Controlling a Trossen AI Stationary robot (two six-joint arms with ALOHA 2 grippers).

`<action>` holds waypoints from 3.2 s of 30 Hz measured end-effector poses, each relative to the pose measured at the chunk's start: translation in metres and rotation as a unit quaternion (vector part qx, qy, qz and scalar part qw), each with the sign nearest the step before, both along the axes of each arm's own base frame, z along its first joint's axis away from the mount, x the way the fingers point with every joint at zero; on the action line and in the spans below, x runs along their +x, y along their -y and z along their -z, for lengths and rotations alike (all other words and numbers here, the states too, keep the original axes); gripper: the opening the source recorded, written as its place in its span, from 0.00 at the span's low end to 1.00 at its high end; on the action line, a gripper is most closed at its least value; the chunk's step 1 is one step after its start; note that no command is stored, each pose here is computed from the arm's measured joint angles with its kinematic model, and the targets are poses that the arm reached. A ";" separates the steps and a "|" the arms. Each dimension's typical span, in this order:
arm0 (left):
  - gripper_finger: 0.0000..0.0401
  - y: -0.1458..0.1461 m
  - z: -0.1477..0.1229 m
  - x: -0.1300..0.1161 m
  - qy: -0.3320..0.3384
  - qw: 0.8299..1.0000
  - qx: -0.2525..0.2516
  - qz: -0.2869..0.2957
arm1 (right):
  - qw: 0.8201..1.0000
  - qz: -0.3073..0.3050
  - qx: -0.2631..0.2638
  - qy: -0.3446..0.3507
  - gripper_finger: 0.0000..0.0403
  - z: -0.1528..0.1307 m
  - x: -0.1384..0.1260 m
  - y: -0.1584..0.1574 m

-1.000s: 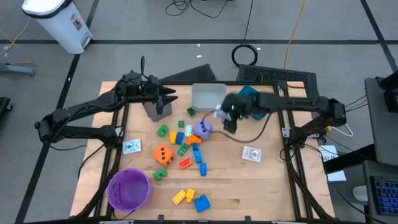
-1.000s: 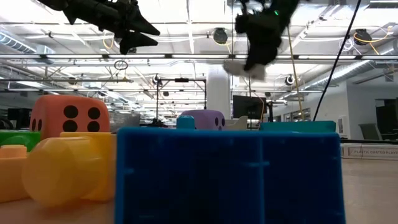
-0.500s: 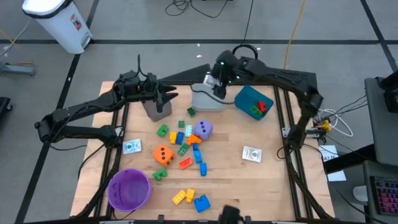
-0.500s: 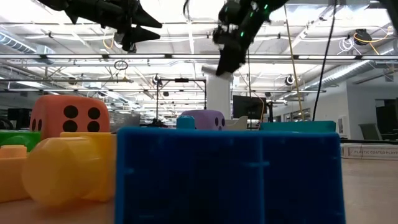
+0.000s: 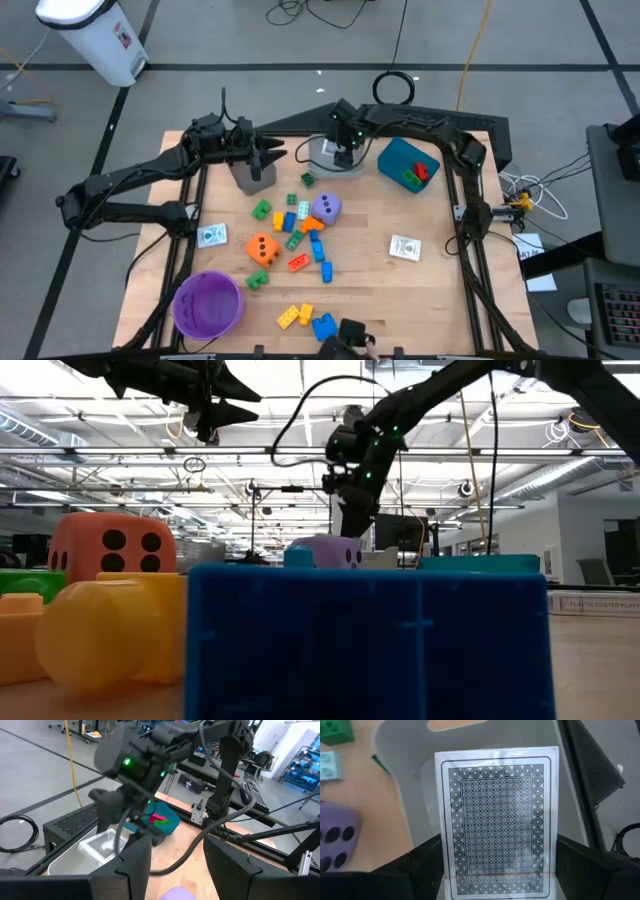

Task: Pick & Place Toys
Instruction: Put the black deck of cards into the gray bin, then put the green game piece into the blue bin

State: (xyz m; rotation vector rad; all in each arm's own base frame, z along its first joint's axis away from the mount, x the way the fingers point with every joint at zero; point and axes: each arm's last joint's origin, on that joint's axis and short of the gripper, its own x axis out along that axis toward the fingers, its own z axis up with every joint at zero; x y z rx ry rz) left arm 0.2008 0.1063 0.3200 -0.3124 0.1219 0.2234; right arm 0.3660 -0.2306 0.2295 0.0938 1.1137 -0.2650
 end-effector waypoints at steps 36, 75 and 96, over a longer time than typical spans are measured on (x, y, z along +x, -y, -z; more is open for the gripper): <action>0.47 0.000 0.004 -0.001 -0.020 1.000 -0.004 0.003 | 0.992 -0.030 -0.081 0.096 0.97 -0.066 -0.014 -0.050; 0.47 0.075 0.115 0.012 -0.489 0.824 -0.254 -0.131 | 0.987 0.013 -0.011 0.163 0.97 -0.064 -0.049 -0.122; 0.47 0.054 0.144 0.025 -0.498 0.773 -0.312 -0.239 | 0.978 0.039 -0.008 0.203 0.97 -0.056 -0.135 -0.151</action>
